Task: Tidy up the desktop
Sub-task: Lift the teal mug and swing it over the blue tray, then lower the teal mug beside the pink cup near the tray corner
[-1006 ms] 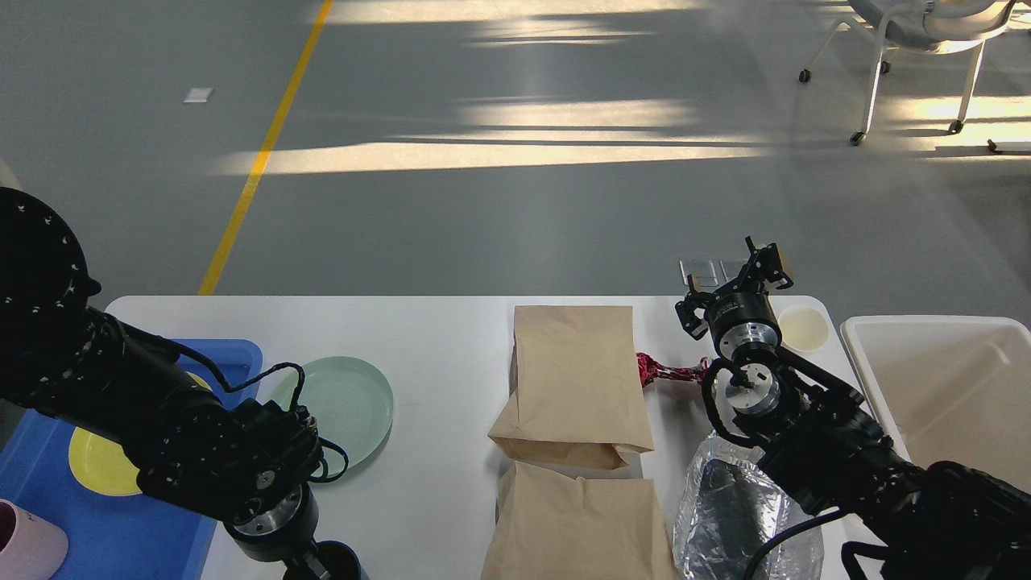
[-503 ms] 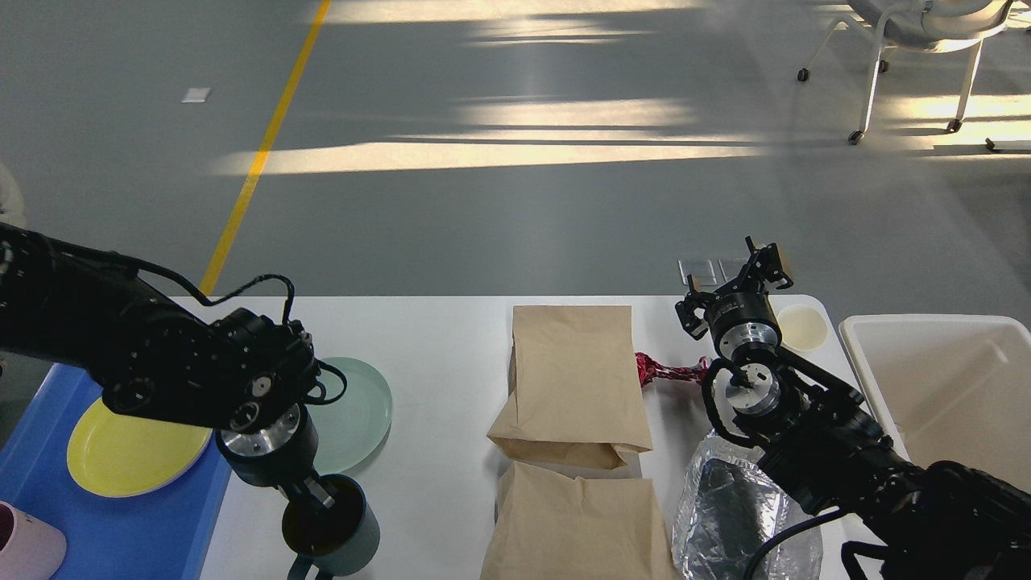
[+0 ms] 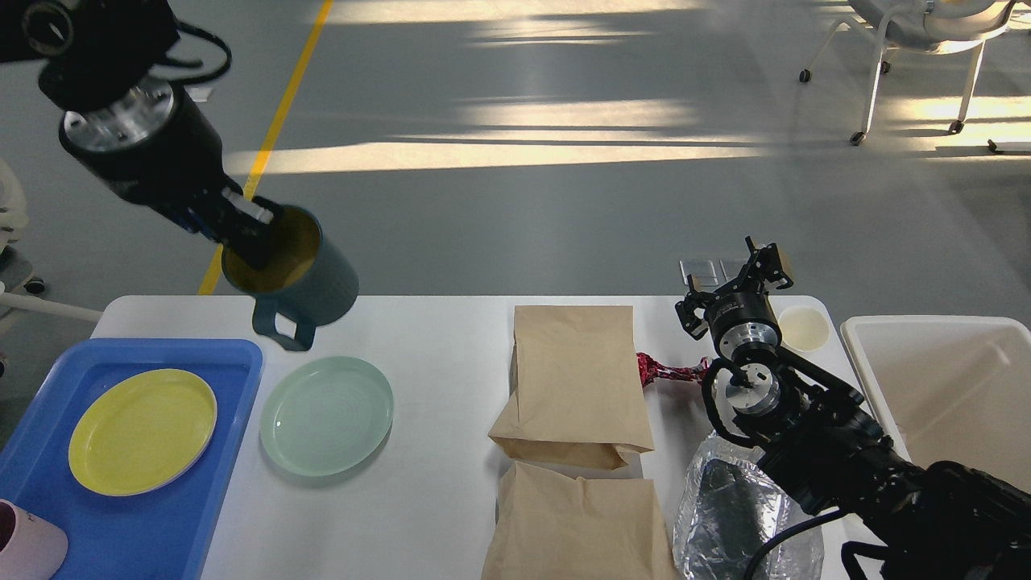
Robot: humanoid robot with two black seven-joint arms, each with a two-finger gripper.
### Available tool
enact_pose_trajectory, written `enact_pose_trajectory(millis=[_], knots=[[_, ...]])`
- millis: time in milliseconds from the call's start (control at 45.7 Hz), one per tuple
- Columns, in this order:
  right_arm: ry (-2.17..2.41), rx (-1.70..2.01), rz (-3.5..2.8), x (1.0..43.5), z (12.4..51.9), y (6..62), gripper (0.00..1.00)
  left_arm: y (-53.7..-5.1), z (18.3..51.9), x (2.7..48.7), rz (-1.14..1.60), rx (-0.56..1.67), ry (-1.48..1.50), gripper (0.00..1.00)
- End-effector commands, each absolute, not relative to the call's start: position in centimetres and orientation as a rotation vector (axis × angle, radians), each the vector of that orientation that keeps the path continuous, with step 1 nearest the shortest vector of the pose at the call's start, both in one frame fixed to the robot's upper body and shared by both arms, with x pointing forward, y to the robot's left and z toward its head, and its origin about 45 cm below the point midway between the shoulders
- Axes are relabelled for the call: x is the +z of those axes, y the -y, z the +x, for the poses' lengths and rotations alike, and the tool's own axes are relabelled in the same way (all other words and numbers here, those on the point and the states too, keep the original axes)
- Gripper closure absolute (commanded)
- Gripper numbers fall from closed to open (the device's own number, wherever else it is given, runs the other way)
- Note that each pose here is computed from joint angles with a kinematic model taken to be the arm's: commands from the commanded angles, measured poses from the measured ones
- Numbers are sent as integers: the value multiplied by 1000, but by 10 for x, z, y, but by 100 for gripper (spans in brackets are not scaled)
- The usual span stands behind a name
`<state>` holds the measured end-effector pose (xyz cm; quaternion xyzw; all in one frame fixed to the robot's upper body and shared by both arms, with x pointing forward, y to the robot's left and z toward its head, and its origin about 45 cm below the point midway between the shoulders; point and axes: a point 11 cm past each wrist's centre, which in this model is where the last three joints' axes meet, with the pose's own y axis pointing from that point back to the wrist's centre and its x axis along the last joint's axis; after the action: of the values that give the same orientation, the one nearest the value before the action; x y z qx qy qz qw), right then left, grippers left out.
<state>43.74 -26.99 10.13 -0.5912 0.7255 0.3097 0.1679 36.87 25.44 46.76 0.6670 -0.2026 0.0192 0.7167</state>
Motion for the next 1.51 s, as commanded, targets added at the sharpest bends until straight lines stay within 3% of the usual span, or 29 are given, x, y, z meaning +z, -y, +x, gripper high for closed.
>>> enact_pose_trajectory(millis=[0, 197, 372, 590, 831, 1093, 1487], knots=[[-2064, 881, -1682, 101, 437, 270, 0, -254, 373, 517, 1428, 171, 536, 100], [-2064, 882, -1681, 101, 437, 270, 0, -261, 373, 536, 1419, 230, 561, 100], [-2063, 880, -1683, 102, 438, 270, 0, -280, 376, 519, 1463, 235, 489, 100], [-2064, 881, -1682, 101, 437, 270, 0, -323, 374, 446, 1536, 173, 263, 100], [-2064, 882, -1680, 101, 437, 270, 0, -369, 344, 351, 1589, 52, -31, 100], [-2064, 881, -1682, 101, 437, 270, 0, -405, 332, 269, 1613, 176, -27, 100], [-2063, 880, -1681, 102, 438, 270, 0, -434, 290, 208, 1650, 188, -108, 100]])
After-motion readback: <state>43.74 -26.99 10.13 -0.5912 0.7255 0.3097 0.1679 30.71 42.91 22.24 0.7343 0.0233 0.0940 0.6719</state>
